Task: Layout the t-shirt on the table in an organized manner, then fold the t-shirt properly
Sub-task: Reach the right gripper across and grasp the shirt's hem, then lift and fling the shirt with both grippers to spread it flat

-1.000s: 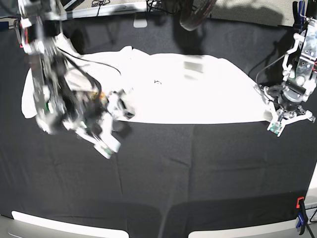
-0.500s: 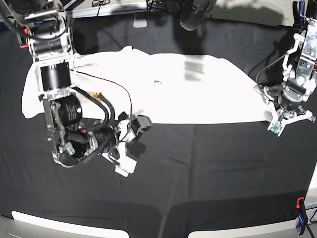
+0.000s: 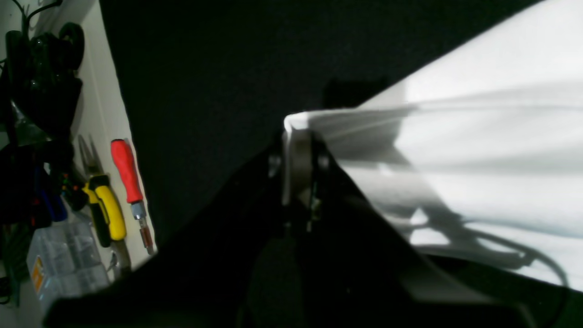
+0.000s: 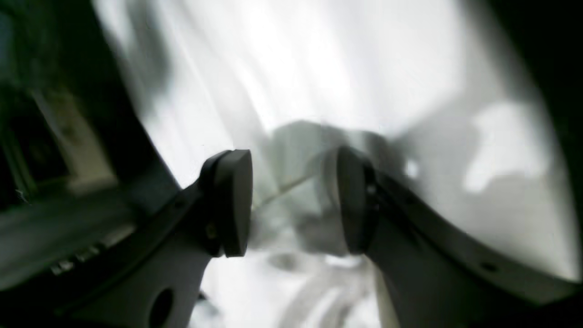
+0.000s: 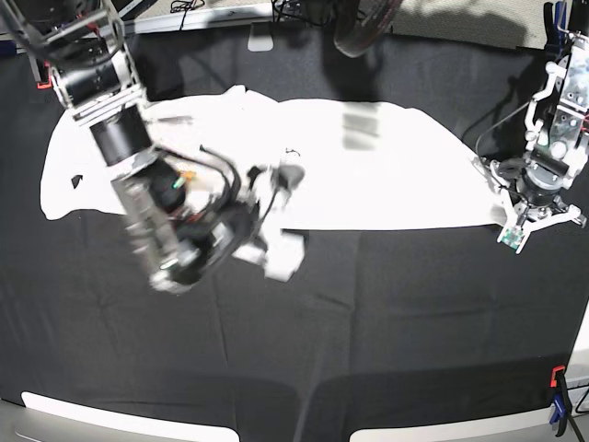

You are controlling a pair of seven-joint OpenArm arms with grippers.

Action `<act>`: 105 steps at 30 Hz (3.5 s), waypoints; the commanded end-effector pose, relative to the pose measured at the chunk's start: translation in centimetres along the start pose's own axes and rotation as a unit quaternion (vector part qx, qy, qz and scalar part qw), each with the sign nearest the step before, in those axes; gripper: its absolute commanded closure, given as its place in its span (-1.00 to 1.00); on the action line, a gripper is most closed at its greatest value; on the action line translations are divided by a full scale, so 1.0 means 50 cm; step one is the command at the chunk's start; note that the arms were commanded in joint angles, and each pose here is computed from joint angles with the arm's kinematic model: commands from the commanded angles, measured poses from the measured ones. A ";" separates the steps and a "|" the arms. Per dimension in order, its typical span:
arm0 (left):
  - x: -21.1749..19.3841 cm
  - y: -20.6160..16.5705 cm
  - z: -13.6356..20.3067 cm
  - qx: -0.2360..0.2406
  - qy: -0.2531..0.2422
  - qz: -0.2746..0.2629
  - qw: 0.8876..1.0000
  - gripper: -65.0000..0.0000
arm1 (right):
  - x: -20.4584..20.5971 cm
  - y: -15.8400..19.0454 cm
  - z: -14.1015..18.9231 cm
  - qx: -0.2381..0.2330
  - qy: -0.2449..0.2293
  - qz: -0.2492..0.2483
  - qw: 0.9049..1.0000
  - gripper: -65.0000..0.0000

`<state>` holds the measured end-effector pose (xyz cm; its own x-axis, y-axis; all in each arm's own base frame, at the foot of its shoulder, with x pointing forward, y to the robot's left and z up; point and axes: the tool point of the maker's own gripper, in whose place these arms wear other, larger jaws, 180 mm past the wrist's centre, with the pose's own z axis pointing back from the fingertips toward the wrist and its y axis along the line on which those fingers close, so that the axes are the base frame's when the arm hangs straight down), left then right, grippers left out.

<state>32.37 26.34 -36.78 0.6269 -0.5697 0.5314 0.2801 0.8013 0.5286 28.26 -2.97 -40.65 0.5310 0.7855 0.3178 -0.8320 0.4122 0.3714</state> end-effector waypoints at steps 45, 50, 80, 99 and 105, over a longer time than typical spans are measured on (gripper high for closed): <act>0.021 0.035 0.004 0.021 -0.015 0.007 1.000 1.00 | 0.014 -0.049 0.047 -0.060 0.033 0.045 0.997 0.10; 0.021 0.035 0.004 0.021 -0.015 0.007 1.000 1.00 | -0.004 -0.056 0.057 -0.057 0.033 0.035 0.997 0.10; 0.021 0.035 0.004 0.022 -0.015 0.007 1.000 1.00 | 0.020 -0.023 0.067 -0.002 -0.014 0.024 1.000 1.00; 0.054 0.025 0.006 0.005 -0.061 0.027 0.998 1.00 | 0.040 -0.181 0.247 -0.172 -0.012 0.038 0.984 1.00; 0.095 0.028 0.014 0.007 -0.120 0.026 0.992 1.00 | 0.063 -0.256 0.339 -0.263 -0.094 -0.010 0.960 1.00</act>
<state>34.19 23.73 -34.92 0.4848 -0.5463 0.6830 0.2797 0.8368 0.4707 41.65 -13.72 -32.06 0.5520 0.7179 0.4240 -0.7729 0.6315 -0.0629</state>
